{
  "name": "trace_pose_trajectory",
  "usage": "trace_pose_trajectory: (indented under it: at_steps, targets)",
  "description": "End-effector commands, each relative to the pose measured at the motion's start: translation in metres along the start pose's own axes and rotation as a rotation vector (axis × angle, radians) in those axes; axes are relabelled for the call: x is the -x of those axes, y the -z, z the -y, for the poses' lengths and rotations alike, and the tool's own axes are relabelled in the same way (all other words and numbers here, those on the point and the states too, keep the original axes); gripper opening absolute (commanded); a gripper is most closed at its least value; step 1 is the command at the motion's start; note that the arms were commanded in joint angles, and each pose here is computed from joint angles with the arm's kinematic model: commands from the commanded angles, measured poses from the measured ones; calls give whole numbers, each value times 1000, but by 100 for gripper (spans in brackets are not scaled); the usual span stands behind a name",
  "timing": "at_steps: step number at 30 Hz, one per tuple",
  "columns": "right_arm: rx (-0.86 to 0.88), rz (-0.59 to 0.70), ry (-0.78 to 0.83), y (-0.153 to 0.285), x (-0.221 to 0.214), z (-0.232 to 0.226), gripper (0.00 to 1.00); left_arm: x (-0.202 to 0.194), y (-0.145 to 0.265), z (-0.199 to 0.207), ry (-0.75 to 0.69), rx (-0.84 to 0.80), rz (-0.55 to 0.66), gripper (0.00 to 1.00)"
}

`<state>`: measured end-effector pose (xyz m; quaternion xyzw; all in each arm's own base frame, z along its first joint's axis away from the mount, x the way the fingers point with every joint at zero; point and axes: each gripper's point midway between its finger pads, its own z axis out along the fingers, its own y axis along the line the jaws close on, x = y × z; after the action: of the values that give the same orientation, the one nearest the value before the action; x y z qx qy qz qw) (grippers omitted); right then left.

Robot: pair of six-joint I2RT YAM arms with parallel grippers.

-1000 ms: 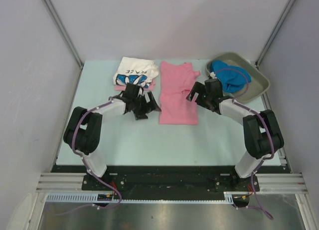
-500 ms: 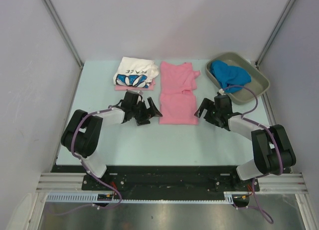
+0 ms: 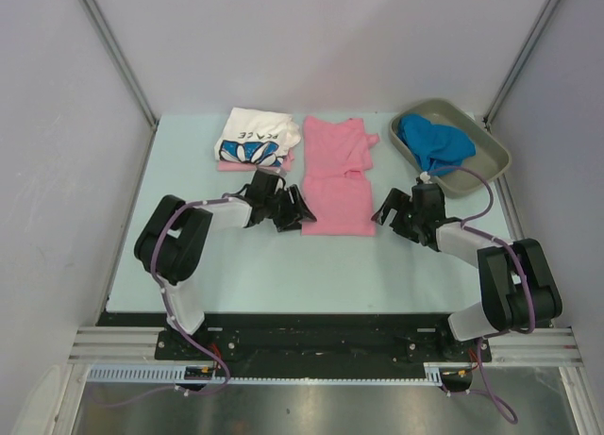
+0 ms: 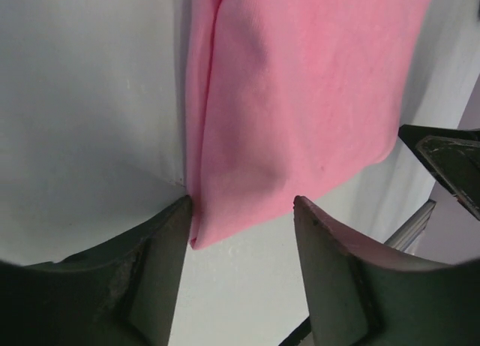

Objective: Fold and stack the t-shirts
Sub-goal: Fold the tshirt

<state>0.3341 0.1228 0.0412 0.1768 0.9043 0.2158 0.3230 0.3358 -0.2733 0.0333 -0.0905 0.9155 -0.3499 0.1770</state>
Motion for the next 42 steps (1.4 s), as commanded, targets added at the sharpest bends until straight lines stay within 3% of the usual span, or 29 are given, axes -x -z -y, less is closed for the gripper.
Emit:
trace_pose_trajectory:
  at_steps: [1, 11, 16, 25, 28, 32, 39, 40, 41, 42]
  targets:
    - [17, 16, -4, 3, 3, 1, 97, -39, -8, -45, 43, 148, -106, 59]
    - [47, -7, -30, -2, -3, -3, 96, -48, -7, -50, 36, 146, -116, 54]
    - [93, -27, -41, -2, -6, -13, 95, -48, -13, -48, 37, 140, -117, 25]
    - [129, -78, -50, -13, -22, -23, 89, -48, -14, -46, 36, 134, -122, 19]
    - [147, -93, -47, -16, -30, -31, 83, -49, -14, -46, 35, 135, -123, 18]
    - [161, -121, -46, -21, -41, -36, 65, -49, -13, -46, 35, 136, -122, 19]
    - [136, -140, -35, -23, -48, -30, 43, -47, -11, -44, 32, 130, -117, 18]
    - [133, -140, -36, -23, -47, -29, 39, -47, -11, -44, 32, 127, -118, 15]
    - [130, -143, -37, -24, -48, -28, 27, -48, -12, -43, 32, 122, -121, 13]
    - [127, -145, -35, -24, -49, -28, 20, -47, -12, -42, 29, 116, -117, 0]
